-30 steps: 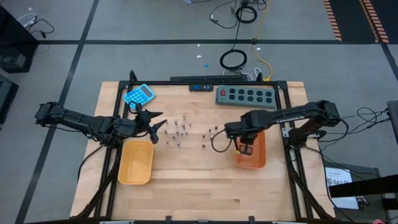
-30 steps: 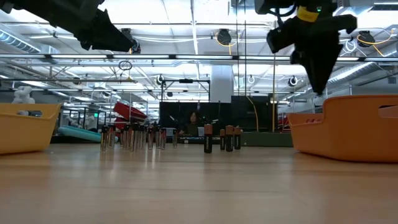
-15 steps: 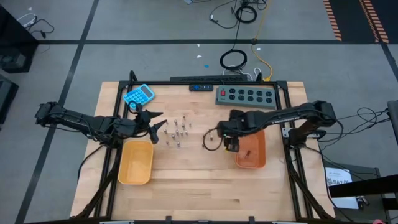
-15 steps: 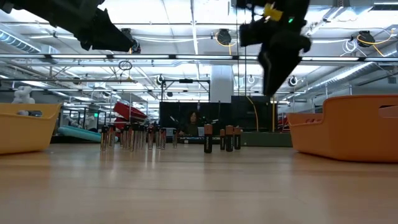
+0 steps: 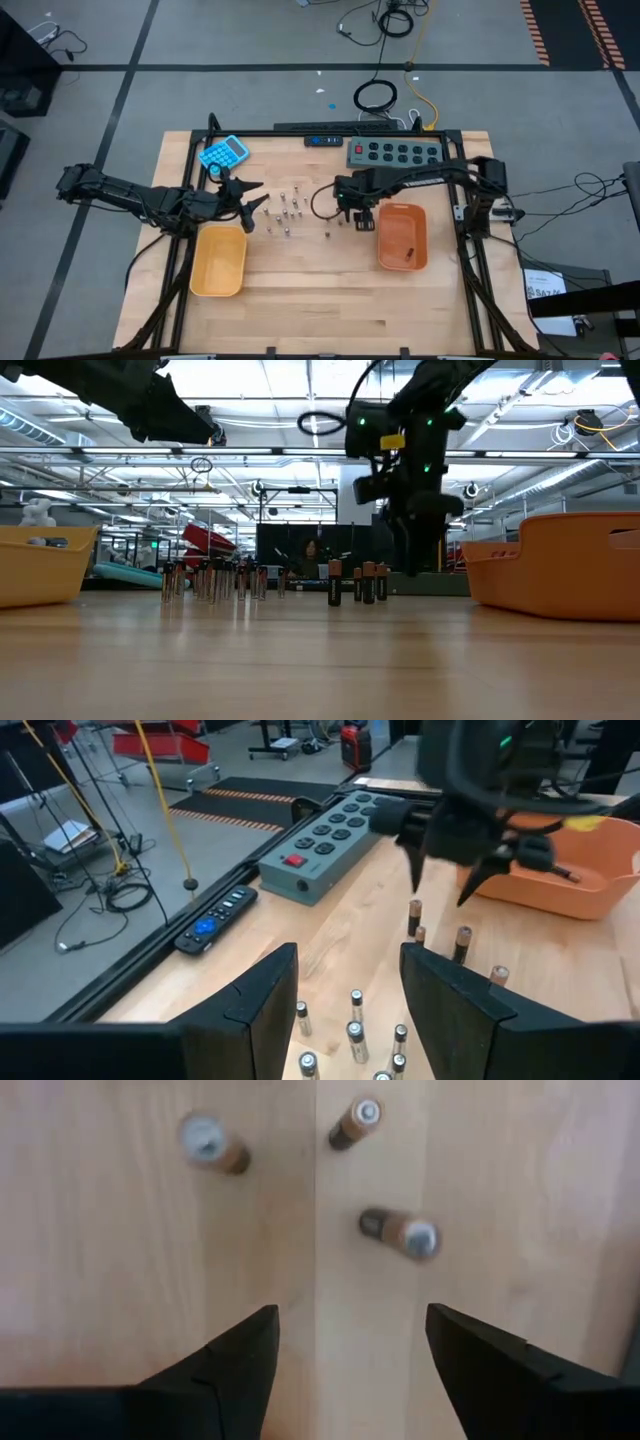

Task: Sort batteries
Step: Put the brown battery into the orange bin

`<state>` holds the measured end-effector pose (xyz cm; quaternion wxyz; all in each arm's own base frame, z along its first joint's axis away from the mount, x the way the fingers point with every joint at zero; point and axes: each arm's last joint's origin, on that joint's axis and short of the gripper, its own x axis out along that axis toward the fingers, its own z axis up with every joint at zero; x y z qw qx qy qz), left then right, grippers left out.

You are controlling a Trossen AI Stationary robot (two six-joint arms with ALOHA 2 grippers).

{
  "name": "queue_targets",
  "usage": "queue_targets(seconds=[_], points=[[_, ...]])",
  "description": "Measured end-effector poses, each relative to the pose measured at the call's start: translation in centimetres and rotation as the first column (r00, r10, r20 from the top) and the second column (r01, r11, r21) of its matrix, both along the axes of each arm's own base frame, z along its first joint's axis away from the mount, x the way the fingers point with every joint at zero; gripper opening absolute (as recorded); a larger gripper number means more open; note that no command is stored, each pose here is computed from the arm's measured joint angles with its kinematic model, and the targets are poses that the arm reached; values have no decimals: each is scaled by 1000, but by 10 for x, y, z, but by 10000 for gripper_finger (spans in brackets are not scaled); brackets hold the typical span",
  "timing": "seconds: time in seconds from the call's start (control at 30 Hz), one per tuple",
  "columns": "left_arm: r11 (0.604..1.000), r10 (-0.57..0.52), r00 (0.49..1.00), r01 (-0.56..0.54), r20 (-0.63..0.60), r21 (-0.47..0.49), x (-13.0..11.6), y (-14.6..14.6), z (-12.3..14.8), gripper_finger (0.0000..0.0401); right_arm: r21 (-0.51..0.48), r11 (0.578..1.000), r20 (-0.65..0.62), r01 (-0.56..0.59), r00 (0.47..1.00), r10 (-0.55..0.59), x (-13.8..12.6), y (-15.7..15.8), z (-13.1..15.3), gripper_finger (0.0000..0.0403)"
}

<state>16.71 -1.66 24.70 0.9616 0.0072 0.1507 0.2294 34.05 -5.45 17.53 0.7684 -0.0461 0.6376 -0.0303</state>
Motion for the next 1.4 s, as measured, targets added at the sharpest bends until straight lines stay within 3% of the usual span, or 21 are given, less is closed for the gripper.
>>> queue_targets(seconds=[0.27,0.73,1.03,1.23,1.4], points=[[1000,-1,1000,1,-17,5,-1,0,-1,189,32,999,27,-17,999,16,9,-21,-8,248],[1000,-5,1000,5,-25,21,0,0,-1,189,31,997,8,-65,998,64,22,-25,-21,239],[1000,-4,1000,5,-25,21,0,0,-1,189,28,998,19,-63,998,62,24,-27,-23,148],[1000,-4,1000,4,-27,25,-1,0,-1,189,29,998,6,-51,999,51,25,-27,-28,34],[1000,2,1000,-2,-24,22,-1,0,-1,189,-69,997,-20,-26,999,25,14,-23,-5,29]])
